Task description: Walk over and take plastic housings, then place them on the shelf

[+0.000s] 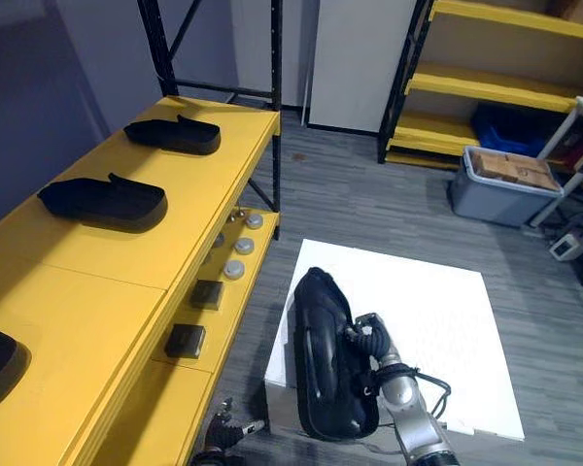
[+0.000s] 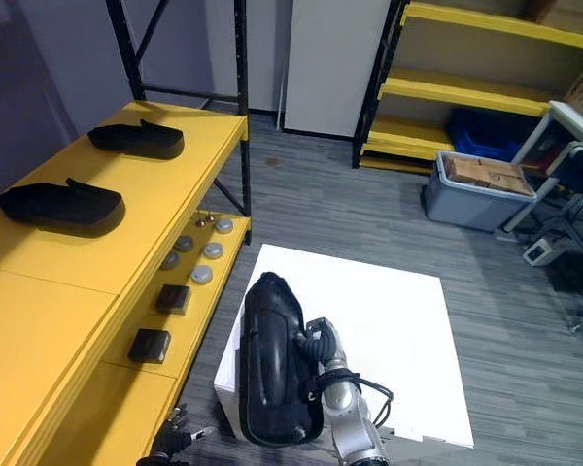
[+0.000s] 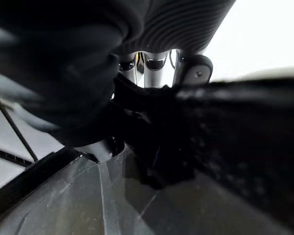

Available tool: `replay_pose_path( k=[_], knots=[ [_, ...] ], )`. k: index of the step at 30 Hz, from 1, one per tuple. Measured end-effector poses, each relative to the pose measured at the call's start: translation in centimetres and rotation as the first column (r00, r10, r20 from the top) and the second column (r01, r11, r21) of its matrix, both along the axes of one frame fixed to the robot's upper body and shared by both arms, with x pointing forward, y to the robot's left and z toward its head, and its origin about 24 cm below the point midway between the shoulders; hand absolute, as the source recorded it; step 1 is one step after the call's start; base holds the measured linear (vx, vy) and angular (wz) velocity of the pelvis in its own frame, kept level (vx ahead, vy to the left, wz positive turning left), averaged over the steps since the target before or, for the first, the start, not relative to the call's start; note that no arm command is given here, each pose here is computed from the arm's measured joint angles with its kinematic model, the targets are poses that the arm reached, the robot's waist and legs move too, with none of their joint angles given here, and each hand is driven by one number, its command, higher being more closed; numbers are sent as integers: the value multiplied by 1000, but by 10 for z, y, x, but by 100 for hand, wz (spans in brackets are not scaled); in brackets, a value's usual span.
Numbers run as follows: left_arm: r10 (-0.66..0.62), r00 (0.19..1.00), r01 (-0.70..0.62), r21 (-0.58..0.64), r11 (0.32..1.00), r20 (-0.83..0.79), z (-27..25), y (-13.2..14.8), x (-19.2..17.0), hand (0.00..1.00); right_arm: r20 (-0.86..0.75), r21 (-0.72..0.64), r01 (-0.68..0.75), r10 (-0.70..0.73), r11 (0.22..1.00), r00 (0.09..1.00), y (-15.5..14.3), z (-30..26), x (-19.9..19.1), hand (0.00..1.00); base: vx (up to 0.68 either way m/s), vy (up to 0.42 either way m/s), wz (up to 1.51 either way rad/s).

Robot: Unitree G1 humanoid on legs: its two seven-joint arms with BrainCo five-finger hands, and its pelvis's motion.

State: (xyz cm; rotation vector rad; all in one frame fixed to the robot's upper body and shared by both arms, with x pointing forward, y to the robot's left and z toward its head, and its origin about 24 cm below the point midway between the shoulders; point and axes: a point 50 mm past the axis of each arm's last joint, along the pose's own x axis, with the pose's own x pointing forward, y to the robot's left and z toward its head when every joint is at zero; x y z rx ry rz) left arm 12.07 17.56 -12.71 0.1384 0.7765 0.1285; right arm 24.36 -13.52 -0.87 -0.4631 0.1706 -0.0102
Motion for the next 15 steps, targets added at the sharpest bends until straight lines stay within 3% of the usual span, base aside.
replay_pose_path(
  k=[15],
  knots=[
    [9, 1000, -9, -2, 1000, 29, 5, 0, -2, 0, 293, 71, 187, -200, 980, 935, -31, 60, 4, 100, 0, 0, 0]
  ],
)
